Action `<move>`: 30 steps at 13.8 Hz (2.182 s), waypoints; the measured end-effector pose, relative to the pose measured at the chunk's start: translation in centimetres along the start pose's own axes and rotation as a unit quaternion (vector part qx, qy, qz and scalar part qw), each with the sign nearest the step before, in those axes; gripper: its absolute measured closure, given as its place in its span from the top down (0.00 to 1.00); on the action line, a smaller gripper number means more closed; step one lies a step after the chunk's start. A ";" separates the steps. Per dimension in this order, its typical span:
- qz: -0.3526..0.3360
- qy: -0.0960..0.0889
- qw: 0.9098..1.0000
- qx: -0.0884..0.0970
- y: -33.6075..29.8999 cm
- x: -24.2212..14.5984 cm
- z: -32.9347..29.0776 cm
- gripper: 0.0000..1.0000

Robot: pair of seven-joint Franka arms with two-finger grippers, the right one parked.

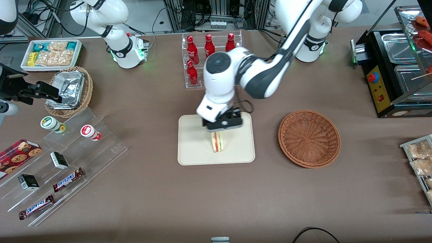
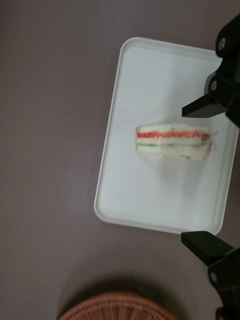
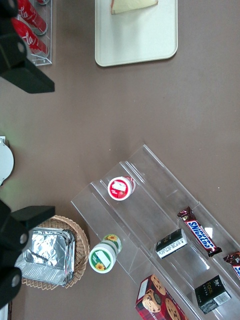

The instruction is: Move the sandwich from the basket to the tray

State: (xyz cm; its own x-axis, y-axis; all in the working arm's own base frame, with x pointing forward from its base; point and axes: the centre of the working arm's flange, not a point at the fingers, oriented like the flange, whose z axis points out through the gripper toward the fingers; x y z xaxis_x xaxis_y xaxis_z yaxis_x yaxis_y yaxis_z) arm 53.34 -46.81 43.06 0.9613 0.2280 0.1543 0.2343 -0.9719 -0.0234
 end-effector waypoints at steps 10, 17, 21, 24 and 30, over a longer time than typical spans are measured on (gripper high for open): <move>-0.018 -0.013 0.999 0.045 -23.8 13.0 -9.3 1.00; 0.062 -0.072 0.995 0.004 -38.2 15.0 -14.3 1.00; 0.104 -0.084 0.991 -0.005 -42.9 14.1 -17.2 1.00; 0.107 -0.089 0.990 -0.035 -43.2 14.2 -17.0 1.00; 0.123 -0.088 0.988 -0.025 -41.7 15.3 -16.1 1.00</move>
State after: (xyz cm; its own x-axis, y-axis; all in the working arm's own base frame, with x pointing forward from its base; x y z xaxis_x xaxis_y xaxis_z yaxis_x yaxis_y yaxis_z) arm 56.00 -3.74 62.27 0.9996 -0.0139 -0.0250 -0.0137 -0.9999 0.0098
